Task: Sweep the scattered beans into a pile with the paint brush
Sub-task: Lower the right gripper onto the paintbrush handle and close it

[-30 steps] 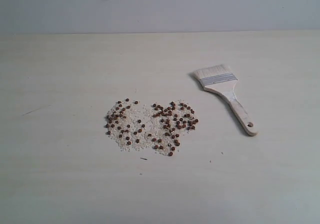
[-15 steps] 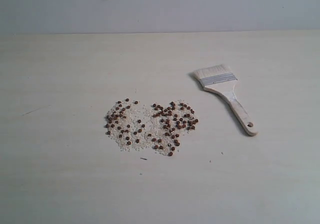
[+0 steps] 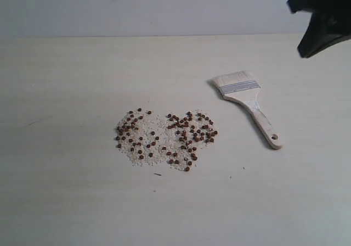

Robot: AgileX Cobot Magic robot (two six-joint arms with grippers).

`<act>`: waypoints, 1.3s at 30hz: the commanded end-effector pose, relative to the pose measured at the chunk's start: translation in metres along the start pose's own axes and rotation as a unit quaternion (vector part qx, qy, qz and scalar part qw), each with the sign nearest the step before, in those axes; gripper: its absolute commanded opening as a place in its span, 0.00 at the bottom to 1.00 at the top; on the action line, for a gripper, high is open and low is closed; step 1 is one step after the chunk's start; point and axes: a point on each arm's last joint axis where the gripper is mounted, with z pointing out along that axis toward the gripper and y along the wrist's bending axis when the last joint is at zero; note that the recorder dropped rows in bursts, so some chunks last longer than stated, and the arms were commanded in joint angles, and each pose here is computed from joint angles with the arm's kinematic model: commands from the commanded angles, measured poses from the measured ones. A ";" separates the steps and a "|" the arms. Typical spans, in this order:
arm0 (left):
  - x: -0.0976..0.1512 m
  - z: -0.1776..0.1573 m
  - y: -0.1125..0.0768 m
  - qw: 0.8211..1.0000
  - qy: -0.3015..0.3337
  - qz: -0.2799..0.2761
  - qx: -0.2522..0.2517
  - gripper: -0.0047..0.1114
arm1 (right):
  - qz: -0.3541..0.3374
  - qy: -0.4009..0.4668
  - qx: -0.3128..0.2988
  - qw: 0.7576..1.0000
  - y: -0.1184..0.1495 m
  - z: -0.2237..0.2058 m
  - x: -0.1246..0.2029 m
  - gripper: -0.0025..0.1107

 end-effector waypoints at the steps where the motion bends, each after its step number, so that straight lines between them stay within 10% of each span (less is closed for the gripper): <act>1: -0.001 0.000 0.000 1.000 -0.007 -0.003 0.004 0.04 | -0.019 0.088 0.078 0.993 0.012 0.058 -0.013 0.02; 9: -0.001 0.000 0.000 1.000 -0.007 -0.003 0.004 0.04 | -0.095 0.124 0.149 0.976 0.026 0.115 -0.027 0.05; 20: -0.001 0.000 0.000 1.000 -0.007 -0.003 0.004 0.04 | -0.123 0.042 0.116 0.985 0.024 0.144 -0.045 0.54; 39: -0.001 0.000 -0.001 1.000 -0.007 -0.001 0.009 0.04 | -0.106 0.071 0.119 0.985 0.005 0.172 -0.044 0.55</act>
